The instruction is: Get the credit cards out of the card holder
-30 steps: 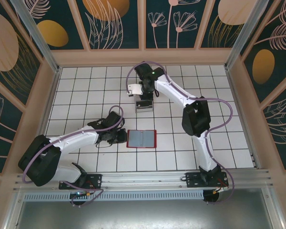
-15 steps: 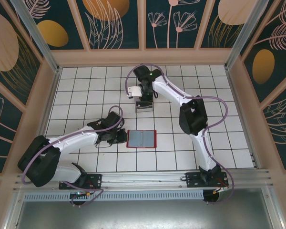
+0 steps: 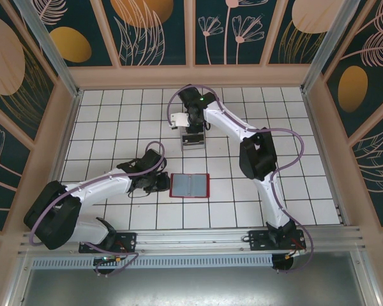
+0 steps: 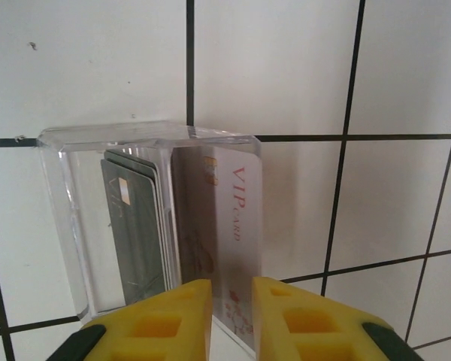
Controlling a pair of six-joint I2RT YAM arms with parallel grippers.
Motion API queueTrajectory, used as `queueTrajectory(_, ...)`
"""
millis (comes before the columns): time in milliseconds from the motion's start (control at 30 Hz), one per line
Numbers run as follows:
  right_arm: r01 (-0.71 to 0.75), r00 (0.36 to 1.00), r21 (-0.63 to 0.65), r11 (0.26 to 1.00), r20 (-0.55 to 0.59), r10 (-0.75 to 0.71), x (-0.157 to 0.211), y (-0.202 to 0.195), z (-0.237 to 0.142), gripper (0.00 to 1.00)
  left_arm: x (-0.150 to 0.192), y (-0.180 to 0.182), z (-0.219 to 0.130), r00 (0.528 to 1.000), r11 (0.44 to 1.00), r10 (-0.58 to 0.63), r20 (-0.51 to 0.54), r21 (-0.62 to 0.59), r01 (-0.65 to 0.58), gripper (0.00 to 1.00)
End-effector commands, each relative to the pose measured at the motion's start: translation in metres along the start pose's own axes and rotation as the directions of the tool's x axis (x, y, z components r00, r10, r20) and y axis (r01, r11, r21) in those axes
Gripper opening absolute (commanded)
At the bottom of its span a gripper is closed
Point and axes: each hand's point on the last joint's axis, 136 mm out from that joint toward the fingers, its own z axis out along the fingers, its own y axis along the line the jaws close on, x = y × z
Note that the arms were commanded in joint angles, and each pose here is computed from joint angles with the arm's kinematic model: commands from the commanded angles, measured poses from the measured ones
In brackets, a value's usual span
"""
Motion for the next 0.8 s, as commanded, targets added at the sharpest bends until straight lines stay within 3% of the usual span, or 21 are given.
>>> queueTrajectory(0, 0.010, 1.000, 0.029, 1.000, -0.003, -0.010, 0.001, -0.011, 0.000, 0.24, -0.001, 0.001, 0.003, 1.000, 1.000, -0.007, 0.005, -0.002, 0.007, 0.16)
queueTrajectory(267, -0.024, 1.000, -0.008, 1.000, 0.011, 0.025, -0.001, -0.002, -0.010, 0.33, -0.003, 0.000, 0.004, 1.000, 1.000, -0.003, 0.004, -0.001, 0.003, 0.16)
queueTrajectory(767, -0.036, 0.999, -0.080, 0.996, 0.004, 0.036, 0.004, 0.016, 0.012, 0.36, -0.002, 0.000, 0.003, 1.000, 1.000, -0.005, 0.002, -0.001, 0.005, 0.16)
